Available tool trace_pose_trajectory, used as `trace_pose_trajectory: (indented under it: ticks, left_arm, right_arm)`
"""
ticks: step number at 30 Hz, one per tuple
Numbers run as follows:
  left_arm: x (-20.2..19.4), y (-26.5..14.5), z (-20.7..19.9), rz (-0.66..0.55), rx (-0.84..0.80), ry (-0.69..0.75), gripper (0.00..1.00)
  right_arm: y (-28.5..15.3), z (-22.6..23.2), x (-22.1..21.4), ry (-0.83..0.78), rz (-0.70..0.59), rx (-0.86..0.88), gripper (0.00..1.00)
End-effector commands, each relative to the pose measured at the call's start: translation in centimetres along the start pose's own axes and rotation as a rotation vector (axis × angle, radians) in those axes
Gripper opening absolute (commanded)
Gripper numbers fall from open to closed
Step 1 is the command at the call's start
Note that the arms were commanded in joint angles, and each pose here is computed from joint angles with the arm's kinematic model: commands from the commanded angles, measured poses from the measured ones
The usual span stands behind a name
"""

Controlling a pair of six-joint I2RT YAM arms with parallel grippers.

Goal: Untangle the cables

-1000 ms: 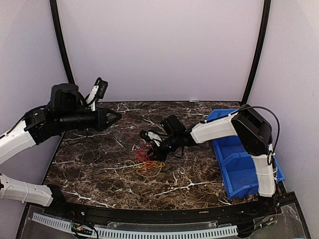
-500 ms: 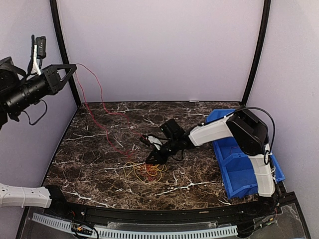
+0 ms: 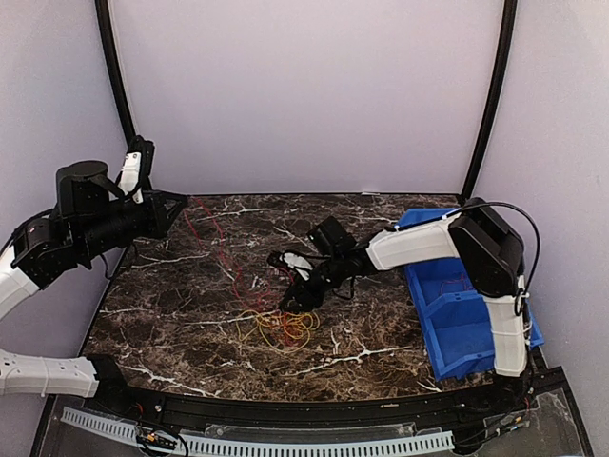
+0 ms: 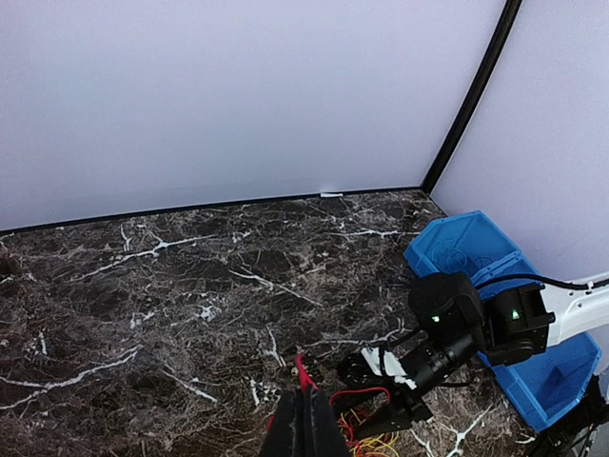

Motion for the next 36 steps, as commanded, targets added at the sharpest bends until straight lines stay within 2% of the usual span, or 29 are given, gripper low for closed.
trace_pose_trajectory:
  ticks: [1, 7, 13, 18, 25, 28, 32, 34, 35, 36]
  left_arm:
    - [1.2, -0.8, -0.2, -0.088, 0.002, 0.004, 0.00]
    - [1.5, -0.9, -0.2, -0.113, 0.008, 0.006, 0.00]
    - [4.4, -2.2, -2.0, -0.173, -0.089, -0.012, 0.00]
    - [8.0, -3.8, -4.5, -0.228, -0.210, -0.034, 0.00]
    - [12.6, -5.8, -7.1, -0.327, -0.305, -0.032, 0.00]
    - [14.6, -6.5, -8.1, -0.371, -0.327, -0.030, 0.00]
    - [18.0, -8.9, -10.0, -0.492, -0.462, -0.077, 0.00]
    - [19.8, -10.4, -11.0, -0.557, -0.531, -0.090, 0.00]
    - [21.3, -12.5, -11.4, -0.622, -0.573, -0.099, 0.00]
    - [21.9, -12.6, -11.7, -0.641, -0.581, -0.100, 0.00]
  right_arm:
    - [-3.7, 1.0, 3.0, -0.127, -0.057, -0.042, 0.50]
    - [-5.4, 2.6, 4.6, -0.223, -0.080, -0.019, 0.57]
    - [-5.9, 3.6, 5.6, -0.249, -0.120, 0.031, 0.59]
    - [-3.4, 4.5, 6.0, -0.267, -0.102, 0.030, 0.62]
    - [1.9, 5.4, 3.7, -0.301, 0.046, -0.052, 0.59]
    - [2.8, 5.0, 2.6, -0.291, 0.080, -0.077, 0.42]
    - [4.1, 4.3, 0.8, -0.281, 0.141, -0.095, 0.09]
    - [4.6, 4.3, 0.2, -0.278, 0.156, -0.088, 0.03]
    - [4.7, 4.2, 0.0, -0.274, 0.163, -0.085, 0.02]
    - [4.9, 4.2, -0.2, -0.272, 0.170, -0.086, 0.02]
Point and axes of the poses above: each gripper's point midway between its finger pads, its own y axis out along the fingers, its own z axis along the line the jaws close on, x = y × z, the point moved 10 cm from there along -y, back along the fingers, and after that the axes turned 12 degrees about -y, right-handed, at the moved point
